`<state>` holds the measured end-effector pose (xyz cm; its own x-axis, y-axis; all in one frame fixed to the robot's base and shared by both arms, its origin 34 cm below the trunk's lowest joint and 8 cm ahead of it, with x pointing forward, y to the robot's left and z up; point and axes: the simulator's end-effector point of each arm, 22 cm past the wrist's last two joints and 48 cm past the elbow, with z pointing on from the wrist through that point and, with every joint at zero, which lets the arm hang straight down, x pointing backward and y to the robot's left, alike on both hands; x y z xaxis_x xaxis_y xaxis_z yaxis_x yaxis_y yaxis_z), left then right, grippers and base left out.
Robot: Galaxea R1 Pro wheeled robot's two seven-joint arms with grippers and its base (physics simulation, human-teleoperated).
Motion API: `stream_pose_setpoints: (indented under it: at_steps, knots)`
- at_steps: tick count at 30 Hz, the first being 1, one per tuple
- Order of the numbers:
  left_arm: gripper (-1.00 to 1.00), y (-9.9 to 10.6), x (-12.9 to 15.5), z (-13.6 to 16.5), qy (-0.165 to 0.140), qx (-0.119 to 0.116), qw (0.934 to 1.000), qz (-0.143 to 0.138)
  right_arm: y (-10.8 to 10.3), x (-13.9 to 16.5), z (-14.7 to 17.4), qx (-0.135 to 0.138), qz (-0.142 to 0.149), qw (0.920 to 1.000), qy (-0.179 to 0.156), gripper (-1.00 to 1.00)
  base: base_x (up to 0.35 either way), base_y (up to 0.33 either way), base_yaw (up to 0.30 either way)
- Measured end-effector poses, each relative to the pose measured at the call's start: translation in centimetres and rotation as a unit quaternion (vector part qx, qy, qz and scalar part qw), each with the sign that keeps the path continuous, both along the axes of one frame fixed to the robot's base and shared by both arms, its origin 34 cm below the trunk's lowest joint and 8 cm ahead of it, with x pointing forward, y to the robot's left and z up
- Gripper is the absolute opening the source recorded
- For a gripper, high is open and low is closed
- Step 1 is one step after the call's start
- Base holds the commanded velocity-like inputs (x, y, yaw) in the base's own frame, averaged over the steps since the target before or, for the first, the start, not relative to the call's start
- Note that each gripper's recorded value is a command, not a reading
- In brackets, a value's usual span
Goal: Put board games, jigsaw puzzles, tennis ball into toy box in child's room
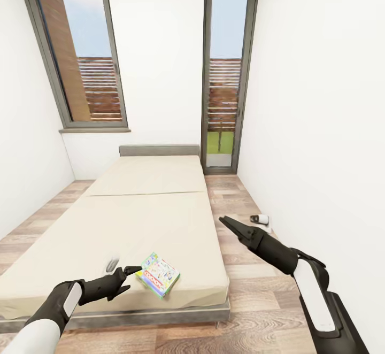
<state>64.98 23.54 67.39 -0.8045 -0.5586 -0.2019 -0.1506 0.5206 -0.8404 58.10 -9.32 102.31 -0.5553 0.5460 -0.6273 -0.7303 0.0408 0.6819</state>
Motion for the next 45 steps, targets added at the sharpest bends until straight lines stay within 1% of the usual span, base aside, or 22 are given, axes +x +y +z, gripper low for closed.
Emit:
stream_pose_setpoints:
  at_steps: [5,11,16,24,29,31,36,45]
  knots:
    - [1.0,0.0,-0.1,-0.9,0.0,0.0,1.0,0.0,-0.1,-0.1,-1.0,0.005,-0.002,1.0,0.001,1.0,0.0,0.0,0.0]
    - [1.0,0.0,-0.2,-2.0,0.0,0.0,1.0,0.001,-0.1,0.4,-2.7,-0.004,-0.014,0.9998,0.011,1.0,0.0,0.0,0.0]
    - [1.0,0.1,-0.3,-3.0,-0.001,-0.001,1.0,0.001,-0.1,0.4,-3.8,-0.006,-0.016,0.9998,0.014,1.0,0.0,0.0,0.0]
    - [1.0,0.2,-0.5,-4.4,-0.002,-0.002,1.0,0.001,-0.2,-0.4,-4.8,0.0,-0.009,0.9999,0.007,1.0,0.0,0.0,0.0]
    - [1.0,0.2,-0.6,-5.4,-0.002,-0.001,1.0,0.001,-0.2,-1.7,-5.4,0.013,0.004,0.9999,-0.003,1.0,0.0,0.0,0.0]
    - [1.0,0.2,-0.7,-5.8,-0.002,-0.001,1.0,0.001,-0.3,-1.9,-5.8,0.015,0.006,0.9999,-0.005,1.0,0.0,0.0,0.0]
    - [1.0,0.1,-0.8,-6.8,-0.003,-0.002,1.0,0.001,-0.9,-1.9,-6.8,0.019,0.0,0.9998,-0.005,1.0,0.0,0.0,0.0]
    - [1.0,0.0,-1.1,-8.6,-0.005,-0.001,1.0,0.001,-1.2,-2.0,-8.8,0.019,-0.006,0.9998,-0.005,1.0,0.0,0.0,0.0]
